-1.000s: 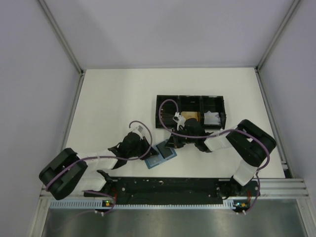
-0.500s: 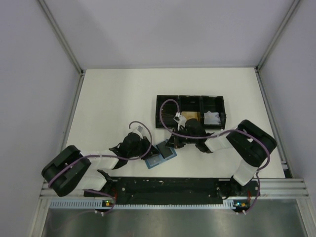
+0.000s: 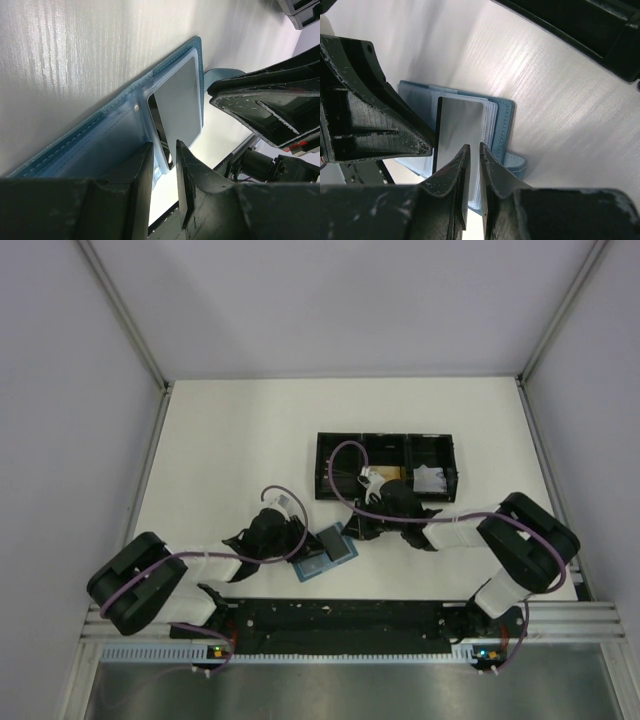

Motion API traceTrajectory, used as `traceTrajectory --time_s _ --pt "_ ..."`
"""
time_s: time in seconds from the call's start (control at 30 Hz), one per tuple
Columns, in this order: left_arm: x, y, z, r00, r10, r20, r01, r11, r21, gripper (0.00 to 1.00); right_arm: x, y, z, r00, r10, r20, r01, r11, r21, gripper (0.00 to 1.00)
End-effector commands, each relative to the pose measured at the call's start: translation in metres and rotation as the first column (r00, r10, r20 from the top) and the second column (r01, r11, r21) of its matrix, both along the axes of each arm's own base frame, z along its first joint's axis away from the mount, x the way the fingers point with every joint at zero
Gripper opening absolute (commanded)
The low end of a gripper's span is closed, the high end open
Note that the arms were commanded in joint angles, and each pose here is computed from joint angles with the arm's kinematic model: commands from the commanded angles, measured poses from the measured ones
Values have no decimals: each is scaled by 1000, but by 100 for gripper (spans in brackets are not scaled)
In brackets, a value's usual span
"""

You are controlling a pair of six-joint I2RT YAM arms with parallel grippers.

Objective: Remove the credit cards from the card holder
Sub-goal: Remove the credit card from the card holder.

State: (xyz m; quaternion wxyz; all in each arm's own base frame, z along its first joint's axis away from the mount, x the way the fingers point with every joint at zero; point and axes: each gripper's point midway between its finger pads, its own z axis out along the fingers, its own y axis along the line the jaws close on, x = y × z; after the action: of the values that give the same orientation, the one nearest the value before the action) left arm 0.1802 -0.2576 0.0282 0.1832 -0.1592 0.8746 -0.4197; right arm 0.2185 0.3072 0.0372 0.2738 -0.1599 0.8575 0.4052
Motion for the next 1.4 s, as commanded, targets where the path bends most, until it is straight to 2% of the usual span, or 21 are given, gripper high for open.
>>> traceTrajectory --time_s 0.0,0.5,0.67,0.87,1.1,1.37 --pt "5 1 -4 1000 19 9 -19 1000 14 30 2 3 0 1000 18 15 -18 1000 6 13" --pt "5 -2 1 999 21 32 -20 999 -32 26 -14 16 -4 995 88 -50 -85 995 56 6" --pt "5 -3 8 998 17 54 -14 999 -53 17 -14 14 -7 995 81 -55 -78 996 48 6" --pt "4 0 13 997 25 73 -20 998 -63 0 -12 17 6 996 82 -37 -79 995 67 6" --pt "3 1 11 997 25 69 -21 998 -61 0 -8 24 37 996 87 4 -86 988 130 7" --pt "2 0 8 998 24 58 -20 998 -64 0 -14 30 20 991 123 -60 -114 984 138 7"
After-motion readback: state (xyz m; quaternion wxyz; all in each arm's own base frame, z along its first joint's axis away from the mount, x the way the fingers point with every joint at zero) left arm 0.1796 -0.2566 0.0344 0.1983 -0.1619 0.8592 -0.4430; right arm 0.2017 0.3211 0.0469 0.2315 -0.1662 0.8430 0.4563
